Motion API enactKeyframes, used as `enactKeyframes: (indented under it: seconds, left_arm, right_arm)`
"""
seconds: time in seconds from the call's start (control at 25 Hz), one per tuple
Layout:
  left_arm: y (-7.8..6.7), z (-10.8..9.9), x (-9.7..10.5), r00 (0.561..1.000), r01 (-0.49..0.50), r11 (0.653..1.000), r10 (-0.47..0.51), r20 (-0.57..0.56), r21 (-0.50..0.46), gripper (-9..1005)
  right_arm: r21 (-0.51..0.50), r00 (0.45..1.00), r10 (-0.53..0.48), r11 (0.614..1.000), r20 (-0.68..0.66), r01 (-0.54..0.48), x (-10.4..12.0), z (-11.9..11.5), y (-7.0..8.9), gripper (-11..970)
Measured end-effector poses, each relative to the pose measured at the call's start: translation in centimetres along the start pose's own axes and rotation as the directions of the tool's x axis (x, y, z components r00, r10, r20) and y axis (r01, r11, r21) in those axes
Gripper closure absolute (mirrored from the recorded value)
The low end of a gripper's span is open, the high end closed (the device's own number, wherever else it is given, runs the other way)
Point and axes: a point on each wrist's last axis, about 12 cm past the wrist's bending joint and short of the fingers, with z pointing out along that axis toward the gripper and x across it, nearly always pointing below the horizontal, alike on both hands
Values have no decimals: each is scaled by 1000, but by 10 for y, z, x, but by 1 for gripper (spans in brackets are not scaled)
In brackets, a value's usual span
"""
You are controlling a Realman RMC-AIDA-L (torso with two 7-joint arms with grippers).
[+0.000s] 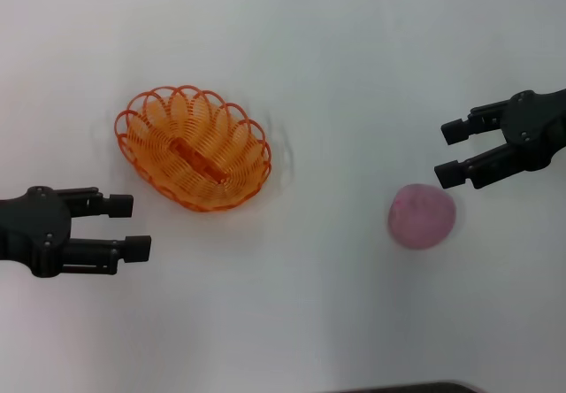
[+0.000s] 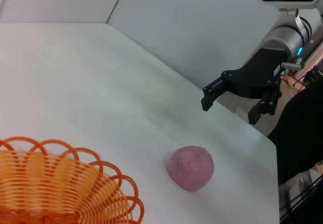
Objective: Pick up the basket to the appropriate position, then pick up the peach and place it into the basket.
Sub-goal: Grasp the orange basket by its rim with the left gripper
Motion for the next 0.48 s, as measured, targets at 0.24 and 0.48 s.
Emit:
enactKeyframes:
  seconds: [0.24,0.48]
  left_arm:
    - [0,1,0,1000,0,1000,0,-4,-2,153]
    - [0,1,0,1000,0,1000,0,-4,-3,152]
  right_arm:
    - [-3,1000,-2,1000,-7,2,0,1,0,3]
    - [-5,1000,-5,1000,-8,5,-1,2,0,2]
